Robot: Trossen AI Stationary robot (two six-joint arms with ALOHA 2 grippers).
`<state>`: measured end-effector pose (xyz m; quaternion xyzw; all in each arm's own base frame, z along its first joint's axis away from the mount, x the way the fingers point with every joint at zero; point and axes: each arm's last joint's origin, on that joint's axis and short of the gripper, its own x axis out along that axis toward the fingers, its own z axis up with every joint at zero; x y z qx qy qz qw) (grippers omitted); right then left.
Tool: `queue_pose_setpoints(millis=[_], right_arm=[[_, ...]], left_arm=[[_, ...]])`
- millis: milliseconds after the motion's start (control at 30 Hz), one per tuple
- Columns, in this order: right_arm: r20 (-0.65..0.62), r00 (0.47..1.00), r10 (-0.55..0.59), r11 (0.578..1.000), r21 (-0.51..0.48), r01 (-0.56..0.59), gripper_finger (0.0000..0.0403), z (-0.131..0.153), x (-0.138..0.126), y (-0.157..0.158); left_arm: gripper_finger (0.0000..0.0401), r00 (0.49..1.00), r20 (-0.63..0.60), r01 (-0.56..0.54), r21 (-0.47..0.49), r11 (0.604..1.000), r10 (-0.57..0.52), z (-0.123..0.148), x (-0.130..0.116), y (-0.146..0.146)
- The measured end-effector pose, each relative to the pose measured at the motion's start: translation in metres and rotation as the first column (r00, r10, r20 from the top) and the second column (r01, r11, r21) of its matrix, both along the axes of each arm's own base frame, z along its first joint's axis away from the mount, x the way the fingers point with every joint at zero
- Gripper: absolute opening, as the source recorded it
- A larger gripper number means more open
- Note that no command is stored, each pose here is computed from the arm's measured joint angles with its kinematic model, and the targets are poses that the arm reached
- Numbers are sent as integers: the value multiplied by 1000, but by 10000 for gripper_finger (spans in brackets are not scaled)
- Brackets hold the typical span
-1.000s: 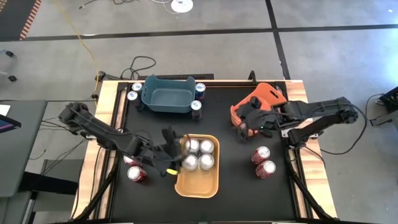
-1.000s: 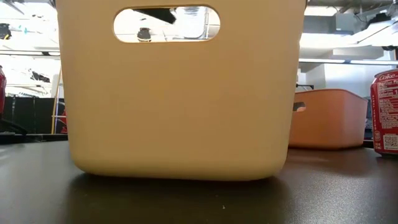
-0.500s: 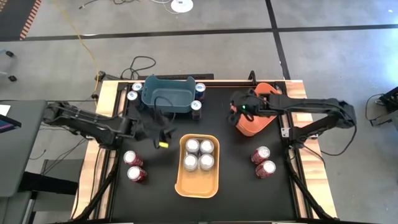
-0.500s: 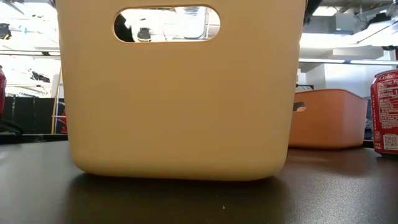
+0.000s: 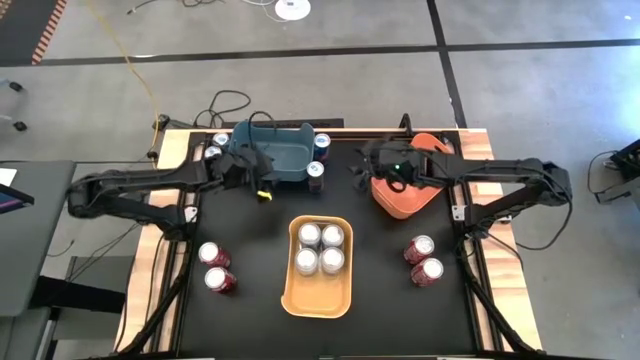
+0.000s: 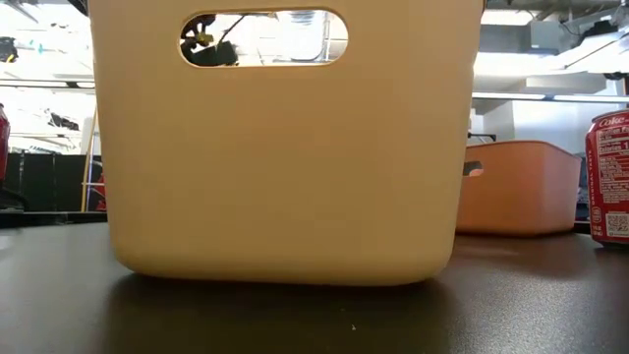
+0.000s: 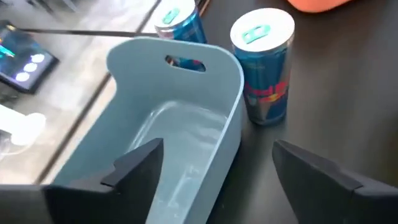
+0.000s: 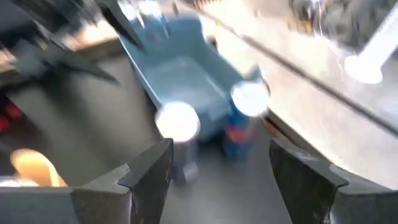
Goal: Sort soda cans
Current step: Adjust the blue bin
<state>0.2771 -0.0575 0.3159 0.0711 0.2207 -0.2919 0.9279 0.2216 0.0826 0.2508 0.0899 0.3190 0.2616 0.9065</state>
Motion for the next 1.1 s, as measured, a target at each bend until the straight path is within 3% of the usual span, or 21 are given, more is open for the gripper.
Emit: queue_pose_setpoints(millis=[167,333,500,900,1100], right_arm=[[73,997,36,996,-82,-30,281,10,6,1],[51,999,-2,998,-70,6,281,7,3,-8],[44,998,-40,996,-73,43,281,6,2,-19],[-20,994,-105,988,-117,102,281,-3,-1,-49],[-25,990,-137,984,-115,133,281,-6,-1,-60]], left_arm=[[244,999,-26,16,-58,998,-18,-4,-7,12],[201,999,-25,-33,-62,998,31,-4,-12,22],[171,998,-49,20,-106,994,-25,-7,-16,27],[160,995,-85,47,-68,997,-52,-7,-19,32],[160,985,-154,63,-88,994,-76,-22,-12,39]])
